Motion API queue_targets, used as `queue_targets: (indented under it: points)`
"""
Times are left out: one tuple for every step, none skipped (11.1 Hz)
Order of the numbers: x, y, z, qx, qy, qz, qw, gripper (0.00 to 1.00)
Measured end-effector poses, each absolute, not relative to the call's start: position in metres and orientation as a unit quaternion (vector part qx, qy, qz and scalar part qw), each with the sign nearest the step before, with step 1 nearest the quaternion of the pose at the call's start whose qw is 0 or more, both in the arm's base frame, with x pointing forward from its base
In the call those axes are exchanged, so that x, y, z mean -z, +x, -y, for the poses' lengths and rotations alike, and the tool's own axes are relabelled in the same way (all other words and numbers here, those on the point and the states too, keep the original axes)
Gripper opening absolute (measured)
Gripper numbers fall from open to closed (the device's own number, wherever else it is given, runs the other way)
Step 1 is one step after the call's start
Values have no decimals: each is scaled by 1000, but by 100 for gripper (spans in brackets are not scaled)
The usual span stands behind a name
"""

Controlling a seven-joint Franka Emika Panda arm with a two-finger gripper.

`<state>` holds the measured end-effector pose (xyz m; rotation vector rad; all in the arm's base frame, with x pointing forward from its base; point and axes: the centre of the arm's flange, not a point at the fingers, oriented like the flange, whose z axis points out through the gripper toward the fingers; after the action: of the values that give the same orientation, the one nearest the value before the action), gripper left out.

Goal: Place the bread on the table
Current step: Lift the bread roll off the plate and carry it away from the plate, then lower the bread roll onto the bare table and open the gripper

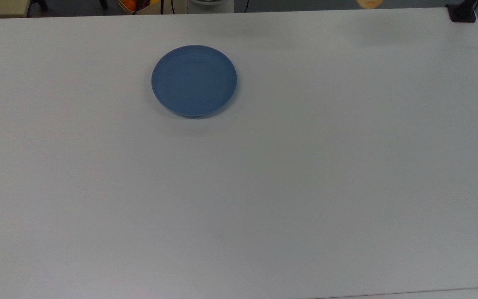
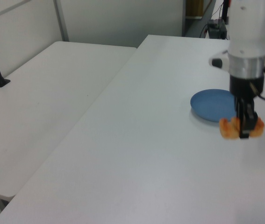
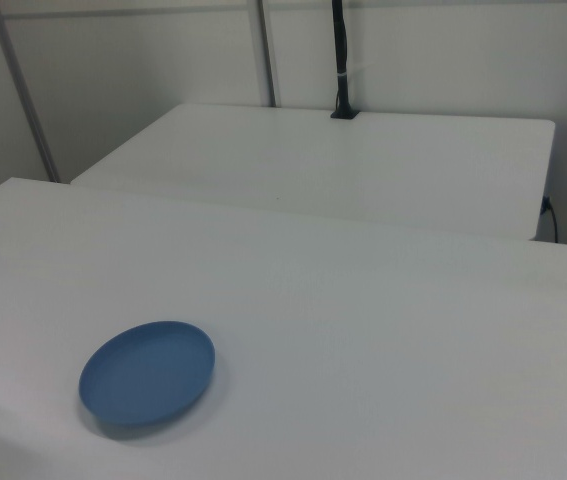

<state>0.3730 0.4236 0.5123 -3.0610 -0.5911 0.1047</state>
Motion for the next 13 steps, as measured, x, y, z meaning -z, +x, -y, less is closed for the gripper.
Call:
queue_targets:
  points:
    - [-499,358,-450,-27,-982,184,25,38]
    - [-483,351,-466,-26,-983,178,35,38]
    - [-468,353,-473,-26,-984,171,44,38]
    - [-456,359,-475,-24,-984,167,53,38]
    - [-445,365,-477,-18,-984,163,62,38]
    - [-434,370,-479,-14,-984,161,69,38]
    - [-422,375,-481,-9,-985,158,71,38]
    - [-409,378,-485,-2,-986,152,71,38]
    - [-395,378,-490,10,-987,145,70,38]
    - [-383,377,-494,15,-987,143,69,38]
    - [-370,375,-497,13,-987,143,67,38]
    - [-359,374,-498,7,-987,144,66,38]
    - [-349,375,-499,2,-988,141,67,38]
